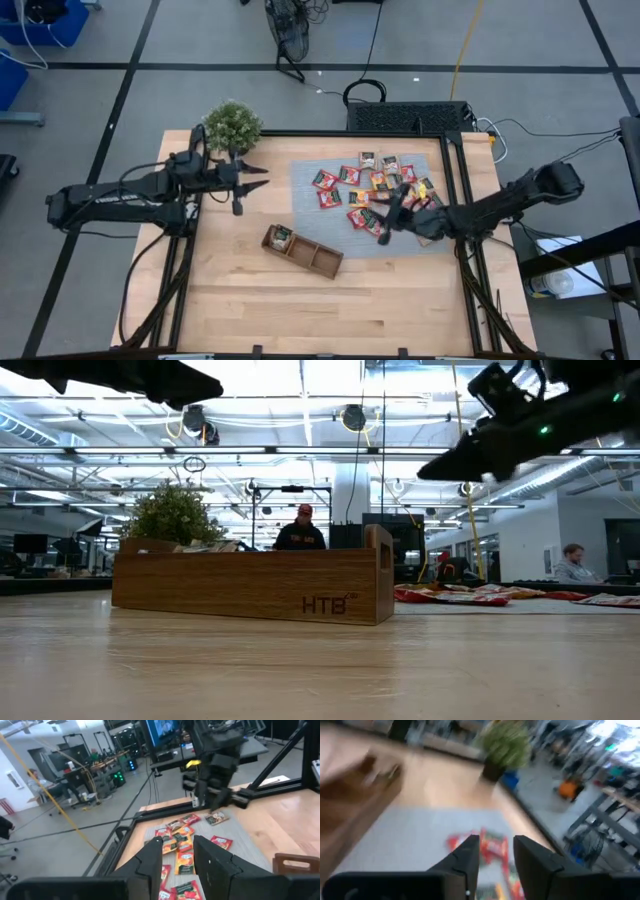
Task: Pick & Place Tea
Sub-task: Put the brown tea bag into the left section of the wooden organizer
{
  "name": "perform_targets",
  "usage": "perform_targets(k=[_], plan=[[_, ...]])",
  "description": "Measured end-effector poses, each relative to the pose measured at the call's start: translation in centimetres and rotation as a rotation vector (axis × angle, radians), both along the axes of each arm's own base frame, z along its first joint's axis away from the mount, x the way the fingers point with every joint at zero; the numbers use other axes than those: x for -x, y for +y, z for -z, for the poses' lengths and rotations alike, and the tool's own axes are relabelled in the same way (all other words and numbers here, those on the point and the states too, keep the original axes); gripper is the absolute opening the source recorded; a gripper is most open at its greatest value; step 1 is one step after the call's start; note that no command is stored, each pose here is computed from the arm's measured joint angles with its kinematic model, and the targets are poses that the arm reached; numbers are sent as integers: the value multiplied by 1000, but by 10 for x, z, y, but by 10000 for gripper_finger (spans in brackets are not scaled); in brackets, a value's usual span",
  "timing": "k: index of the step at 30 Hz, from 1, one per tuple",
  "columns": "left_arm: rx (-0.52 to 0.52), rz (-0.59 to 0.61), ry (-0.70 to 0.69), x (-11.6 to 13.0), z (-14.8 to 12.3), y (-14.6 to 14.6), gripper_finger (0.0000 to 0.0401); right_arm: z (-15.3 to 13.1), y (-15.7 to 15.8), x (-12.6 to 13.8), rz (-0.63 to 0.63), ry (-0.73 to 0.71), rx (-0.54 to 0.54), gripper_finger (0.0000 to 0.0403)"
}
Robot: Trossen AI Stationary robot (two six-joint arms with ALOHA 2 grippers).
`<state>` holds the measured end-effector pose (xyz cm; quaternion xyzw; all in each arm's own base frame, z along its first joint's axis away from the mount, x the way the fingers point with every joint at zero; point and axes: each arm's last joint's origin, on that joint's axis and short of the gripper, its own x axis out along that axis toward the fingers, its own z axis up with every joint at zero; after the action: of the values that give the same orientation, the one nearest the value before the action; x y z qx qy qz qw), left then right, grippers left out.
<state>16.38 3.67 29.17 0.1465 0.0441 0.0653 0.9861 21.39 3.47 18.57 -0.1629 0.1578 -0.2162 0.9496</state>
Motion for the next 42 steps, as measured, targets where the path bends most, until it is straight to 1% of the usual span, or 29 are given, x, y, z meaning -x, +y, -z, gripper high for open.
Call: perform_targets(k=[2, 4, 5, 7, 10, 12, 14, 16, 19, 23, 26, 29, 34, 38, 42], plan=[[2, -2, 3, -1, 0, 0, 115, -11, 7, -3, 45, 133, -32, 138], [6, -2, 8, -1, 1, 1, 115, -25, 11, -4, 113, 257, -94, 164], [7, -2, 9, -1, 1, 1, 115, -30, 13, -3, 146, 329, -134, 176], [3, -2, 6, -1, 1, 1, 116, -41, 13, -1, 233, 458, -256, 196], [2, -2, 8, -1, 1, 1, 116, -55, 3, 12, 508, 600, -506, 212], [2, -2, 7, -1, 1, 1, 116, -54, -3, 23, 677, 683, -633, 216], [2, -2, 7, -1, 1, 1, 116, -49, -5, 33, 789, 729, -702, 217], [2, -2, 8, -1, 1, 1, 115, -40, -6, 41, 856, 742, -746, 216], [2, -1, 8, -1, 1, 1, 115, -24, -7, 47, 901, 742, -816, 216], [2, -1, 8, -1, 1, 1, 115, 0, -4, 49, 908, 752, -961, 219], [2, -1, 8, -1, 1, 1, 115, 16, -3, 53, 915, 757, -1032, 219], [2, -1, 8, -1, 1, 1, 115, 29, -3, 60, 948, 783, -1079, 220], [2, -1, 8, -1, 1, 1, 115, 44, -6, 71, 1020, 785, -1074, 220], [2, -1, 8, -1, 1, 1, 116, 55, -6, 76, 1032, 750, -1101, 220], [1, -1, 8, -1, 1, 1, 116, 61, -7, 80, 1041, 752, -1100, 220]])
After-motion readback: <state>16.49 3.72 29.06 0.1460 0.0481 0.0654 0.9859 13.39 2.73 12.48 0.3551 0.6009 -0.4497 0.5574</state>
